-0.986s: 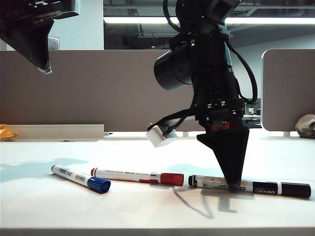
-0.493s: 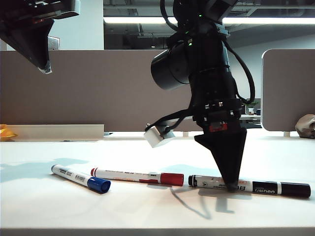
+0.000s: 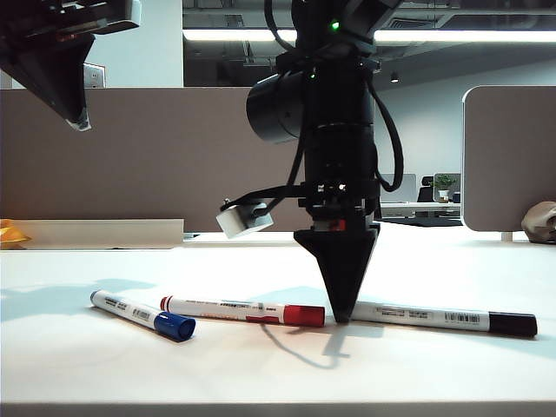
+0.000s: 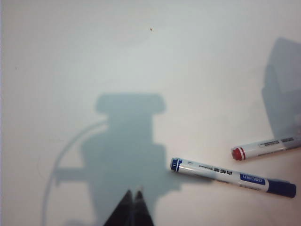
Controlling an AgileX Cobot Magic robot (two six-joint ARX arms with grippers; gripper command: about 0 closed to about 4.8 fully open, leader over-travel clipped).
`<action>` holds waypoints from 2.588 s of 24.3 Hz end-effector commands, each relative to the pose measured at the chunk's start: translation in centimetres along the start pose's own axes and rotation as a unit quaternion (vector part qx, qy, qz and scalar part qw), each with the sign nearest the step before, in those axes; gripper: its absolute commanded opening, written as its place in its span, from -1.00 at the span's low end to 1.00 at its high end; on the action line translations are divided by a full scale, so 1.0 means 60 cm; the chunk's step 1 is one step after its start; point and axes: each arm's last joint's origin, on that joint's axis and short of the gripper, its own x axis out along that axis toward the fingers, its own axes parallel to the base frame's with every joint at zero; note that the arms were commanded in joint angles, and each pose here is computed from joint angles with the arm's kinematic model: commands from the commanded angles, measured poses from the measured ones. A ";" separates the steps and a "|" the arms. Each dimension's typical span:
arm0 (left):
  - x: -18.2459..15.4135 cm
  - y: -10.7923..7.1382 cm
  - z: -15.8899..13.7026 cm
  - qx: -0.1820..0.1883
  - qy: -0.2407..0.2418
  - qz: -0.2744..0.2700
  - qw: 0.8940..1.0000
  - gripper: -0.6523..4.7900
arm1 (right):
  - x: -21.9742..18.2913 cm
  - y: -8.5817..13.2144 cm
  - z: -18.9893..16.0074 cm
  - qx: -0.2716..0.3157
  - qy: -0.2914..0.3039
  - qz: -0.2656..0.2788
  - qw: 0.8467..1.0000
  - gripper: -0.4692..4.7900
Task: Pick up the markers one by one and line them up horizontally in a straight line on the table.
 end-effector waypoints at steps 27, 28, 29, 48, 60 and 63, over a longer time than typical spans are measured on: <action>-0.004 -0.001 0.001 0.002 -0.003 0.000 1.000 -0.78 | -0.004 0.023 0.003 0.021 0.012 0.039 0.999 -0.46; -0.004 -0.001 0.001 0.002 -0.003 0.000 1.000 -0.78 | -0.005 0.023 0.003 0.021 0.012 0.039 0.999 -0.46; -0.004 -0.001 0.001 0.002 -0.003 0.000 1.000 -0.78 | -0.004 0.023 0.003 0.021 0.011 0.039 0.999 -0.46; -0.004 -0.001 0.000 0.002 -0.002 -0.002 1.000 -0.78 | -0.004 0.021 0.002 0.023 0.010 0.039 0.999 -0.17; -0.004 -0.001 0.000 0.002 -0.002 -0.002 1.000 -0.78 | -0.013 0.020 0.002 0.025 0.013 0.036 0.999 0.22; -0.004 -0.001 0.000 0.002 -0.001 -0.002 1.000 -0.78 | -0.019 0.018 0.002 0.025 0.027 0.019 0.999 0.23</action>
